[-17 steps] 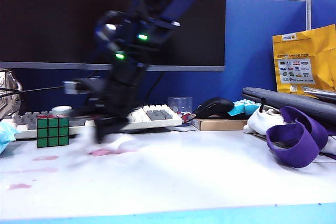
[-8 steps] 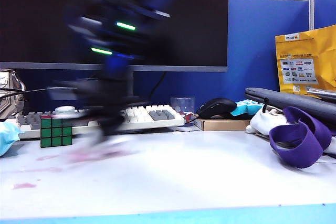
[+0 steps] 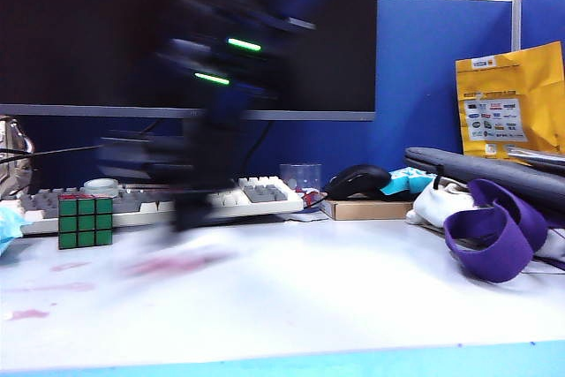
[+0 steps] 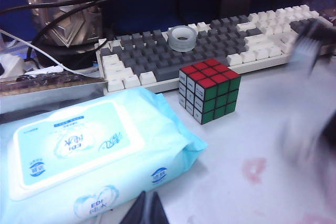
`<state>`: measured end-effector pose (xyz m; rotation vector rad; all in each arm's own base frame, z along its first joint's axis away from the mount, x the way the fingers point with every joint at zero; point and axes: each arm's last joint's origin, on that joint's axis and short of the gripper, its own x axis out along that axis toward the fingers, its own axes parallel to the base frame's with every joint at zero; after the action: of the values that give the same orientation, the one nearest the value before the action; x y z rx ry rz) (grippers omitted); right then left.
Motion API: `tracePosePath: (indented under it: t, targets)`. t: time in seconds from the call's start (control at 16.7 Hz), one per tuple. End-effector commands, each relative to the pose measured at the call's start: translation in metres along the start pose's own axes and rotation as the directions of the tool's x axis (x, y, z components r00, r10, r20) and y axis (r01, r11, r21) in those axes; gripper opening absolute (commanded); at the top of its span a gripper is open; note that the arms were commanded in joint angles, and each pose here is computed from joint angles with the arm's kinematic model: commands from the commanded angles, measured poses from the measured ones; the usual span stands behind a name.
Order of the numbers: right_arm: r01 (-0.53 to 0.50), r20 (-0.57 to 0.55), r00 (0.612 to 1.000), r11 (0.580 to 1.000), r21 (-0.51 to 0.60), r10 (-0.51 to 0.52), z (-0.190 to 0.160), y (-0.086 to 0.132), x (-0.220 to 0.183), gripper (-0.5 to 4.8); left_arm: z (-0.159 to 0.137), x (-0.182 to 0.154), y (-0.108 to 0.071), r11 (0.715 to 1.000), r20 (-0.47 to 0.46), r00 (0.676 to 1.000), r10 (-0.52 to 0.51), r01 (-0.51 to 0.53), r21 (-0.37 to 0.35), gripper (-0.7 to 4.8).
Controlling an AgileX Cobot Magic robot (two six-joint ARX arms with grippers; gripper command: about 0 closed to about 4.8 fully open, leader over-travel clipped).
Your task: Use the wet wipes on the table to wipe the cherry juice off the table, then put the wipes back on the table.
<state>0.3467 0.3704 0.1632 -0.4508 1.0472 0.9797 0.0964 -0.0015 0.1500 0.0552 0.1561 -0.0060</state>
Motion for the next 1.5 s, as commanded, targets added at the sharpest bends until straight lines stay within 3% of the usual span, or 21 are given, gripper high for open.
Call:
tracePosePath:
  t: [0.06,0.18,0.3,0.36,0.48,0.6,0.72,0.84,1.02,1.14,1.32,1.5]
  targets:
    - [-0.143,-0.128,0.983,0.987,-0.069,0.133,-0.012,0.046,0.018,-0.01,-0.001,0.000,0.000,1.000,-0.011,1.000,0.003,-0.003,0.000,0.23]
    - [-0.182,-0.197,0.968,0.976,-0.123,0.156,-0.017,0.080,0.022,-0.01,-0.001,0.000,0.000,1.000,-0.011,1.000,0.003,-0.003,0.000,0.23]
    - [-0.162,-0.244,0.962,0.975,-0.150,0.122,-0.021,0.083,0.021,-0.01,-0.001,0.000,0.000,1.000,-0.011,1.000,0.003,-0.003,0.000,0.23]
    - [-0.036,-0.237,0.971,0.982,-0.183,-0.008,-0.020,0.073,0.021,-0.01,-0.001,0.000,0.000,1.000,-0.011,1.000,0.003,-0.003,0.000,0.23]
    - [0.080,-0.196,0.974,0.982,-0.170,-0.113,-0.016,0.052,0.019,-0.01,-0.001,0.000,0.000,1.000,-0.011,1.000,0.003,-0.003,0.000,0.23]
    - [0.258,-0.162,0.947,0.957,-0.130,-0.278,-0.014,0.013,0.012,-0.01,-0.001,0.000,0.000,1.000,-0.011,1.000,0.003,-0.003,0.000,0.23]
    - [0.300,-0.132,0.942,0.951,-0.078,-0.308,-0.011,-0.015,0.003,-0.01,-0.001,0.000,0.000,1.000,-0.011,1.000,0.003,-0.003,0.000,0.23]
    - [0.241,-0.095,0.965,0.968,-0.064,-0.247,-0.002,-0.016,-0.006,-0.01,-0.001,0.000,0.000,1.000,-0.010,1.000,0.003,-0.003,0.000,0.23]
    - [0.026,-0.084,0.996,0.994,-0.111,-0.035,0.003,0.025,-0.001,-0.01,-0.001,0.000,0.000,1.000,-0.010,1.000,0.003,-0.003,0.000,0.23]
    - [-0.075,-0.146,0.988,0.984,-0.162,0.052,-0.001,0.066,0.005,-0.01,-0.001,0.000,0.000,1.000,-0.011,1.000,0.003,-0.003,0.000,0.23]
    - [-0.148,-0.235,0.967,0.964,-0.220,0.095,-0.010,0.113,0.009,-0.01,-0.001,0.000,0.000,1.000,-0.010,1.000,0.003,-0.003,0.000,0.23]
    - [-0.181,-0.296,0.949,0.952,-0.248,0.103,-0.016,0.125,0.008,-0.01,-0.001,0.000,0.000,1.000,-0.011,1.000,0.003,-0.003,0.000,0.23]
